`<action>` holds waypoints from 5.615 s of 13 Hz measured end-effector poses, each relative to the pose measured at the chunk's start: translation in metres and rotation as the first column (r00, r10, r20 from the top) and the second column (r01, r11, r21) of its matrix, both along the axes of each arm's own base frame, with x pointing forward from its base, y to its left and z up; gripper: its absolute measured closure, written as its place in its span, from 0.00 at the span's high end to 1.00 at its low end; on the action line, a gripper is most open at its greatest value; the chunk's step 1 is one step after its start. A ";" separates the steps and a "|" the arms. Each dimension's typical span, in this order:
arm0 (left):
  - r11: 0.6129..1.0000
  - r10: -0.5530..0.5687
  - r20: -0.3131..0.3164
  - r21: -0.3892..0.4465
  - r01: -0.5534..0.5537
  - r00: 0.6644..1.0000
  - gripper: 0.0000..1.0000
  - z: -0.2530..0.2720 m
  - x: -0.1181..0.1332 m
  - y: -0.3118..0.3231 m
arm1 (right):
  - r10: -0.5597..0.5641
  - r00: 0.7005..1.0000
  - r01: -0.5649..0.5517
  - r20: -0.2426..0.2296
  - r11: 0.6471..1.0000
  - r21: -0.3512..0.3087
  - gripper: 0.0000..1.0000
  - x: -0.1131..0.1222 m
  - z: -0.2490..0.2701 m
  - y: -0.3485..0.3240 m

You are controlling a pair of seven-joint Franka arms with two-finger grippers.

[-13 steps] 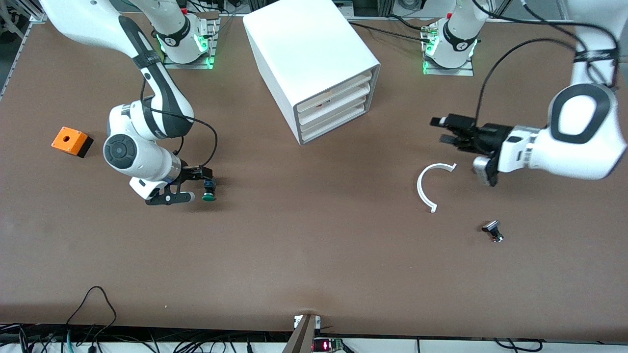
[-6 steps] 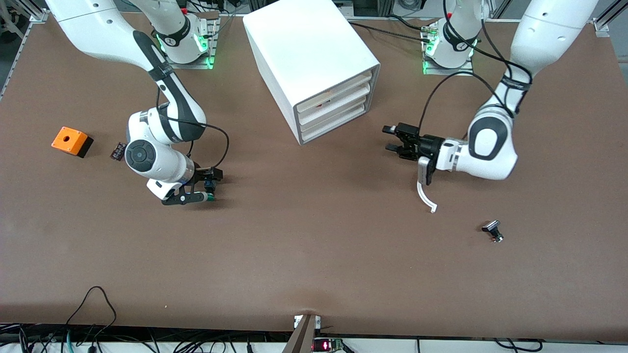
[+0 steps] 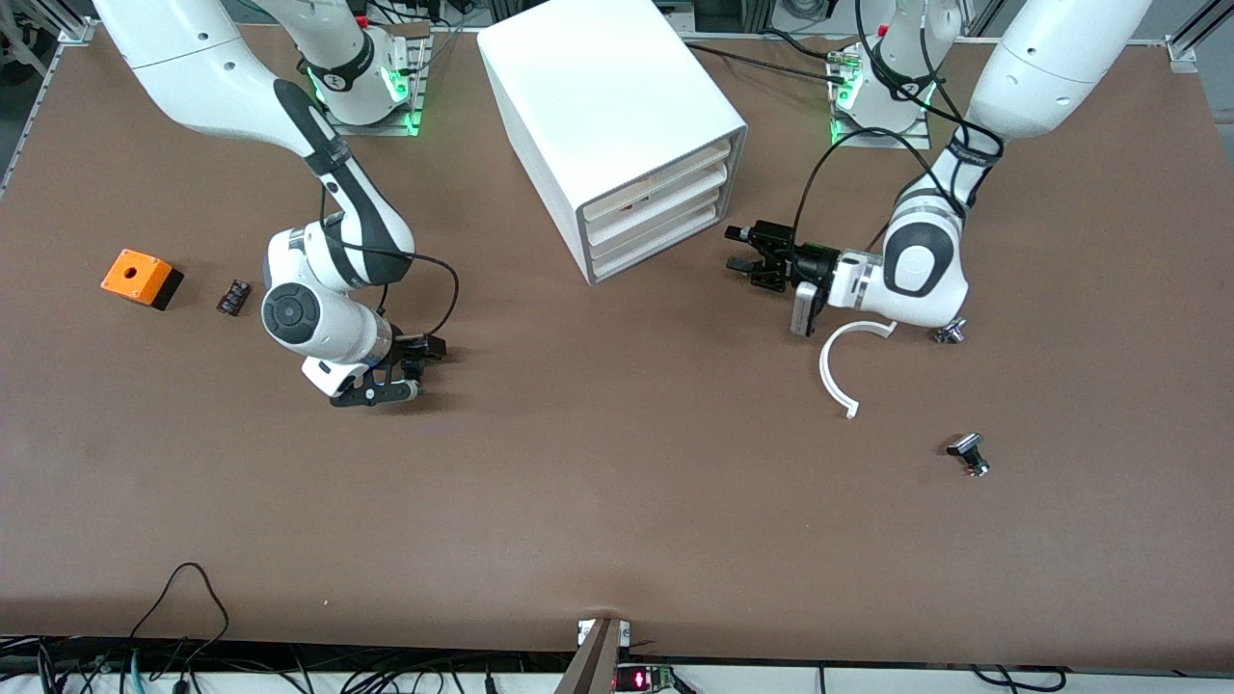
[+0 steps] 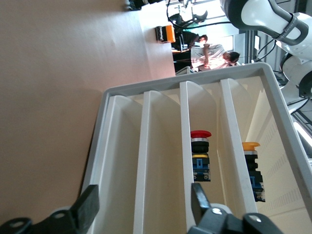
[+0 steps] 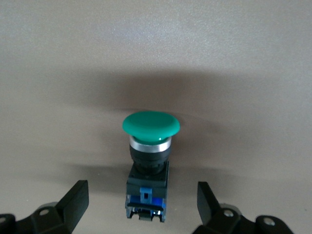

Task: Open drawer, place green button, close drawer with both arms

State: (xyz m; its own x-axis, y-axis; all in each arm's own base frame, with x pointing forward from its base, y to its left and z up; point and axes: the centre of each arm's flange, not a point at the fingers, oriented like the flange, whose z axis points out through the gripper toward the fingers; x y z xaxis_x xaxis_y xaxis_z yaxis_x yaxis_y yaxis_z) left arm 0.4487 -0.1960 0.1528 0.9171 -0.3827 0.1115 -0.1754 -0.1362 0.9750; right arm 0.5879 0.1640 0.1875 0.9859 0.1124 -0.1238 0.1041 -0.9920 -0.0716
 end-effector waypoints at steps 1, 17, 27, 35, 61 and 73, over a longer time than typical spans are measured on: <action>1.000 -0.007 -0.020 -0.015 0.007 1.000 0.64 -0.008 -0.009 -0.009 | 0.000 1.000 0.000 0.001 1.000 0.000 0.95 0.000 0.000 0.000; 0.994 -0.009 -0.119 -0.110 -0.004 0.993 0.42 -0.056 -0.060 -0.051 | -0.083 0.996 0.082 -0.026 0.996 -0.031 0.33 0.027 0.060 0.056; 0.992 0.000 -0.125 -0.129 -0.017 0.992 0.15 -0.066 -0.073 -0.061 | -0.523 0.850 0.519 -0.067 0.852 -0.072 0.33 0.040 0.108 0.154; 0.995 0.055 -0.083 -0.083 -0.062 0.995 0.15 -0.059 -0.016 -0.023 | -0.650 0.760 0.650 -0.021 0.760 0.018 0.33 0.051 0.169 0.195; 0.749 0.106 -0.326 0.647 0.140 0.939 1.00 0.151 0.160 0.053 | -0.867 0.490 0.872 -0.091 0.485 0.068 0.33 -0.127 0.092 0.452; 0.287 0.279 -0.079 0.958 -0.004 0.957 1.00 0.254 0.229 0.120 | -0.752 0.658 0.743 0.035 0.656 0.133 1.00 -0.035 0.180 0.371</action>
State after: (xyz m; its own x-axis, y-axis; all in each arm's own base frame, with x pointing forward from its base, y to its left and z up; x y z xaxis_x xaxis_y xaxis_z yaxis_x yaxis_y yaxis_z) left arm 0.6776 -0.0762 0.4072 0.9117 0.0440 -0.4085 0.1159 -0.9814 0.1529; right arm 0.5534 0.5350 0.3671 0.7472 -0.6605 -0.0735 -0.6600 -0.7244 -0.1992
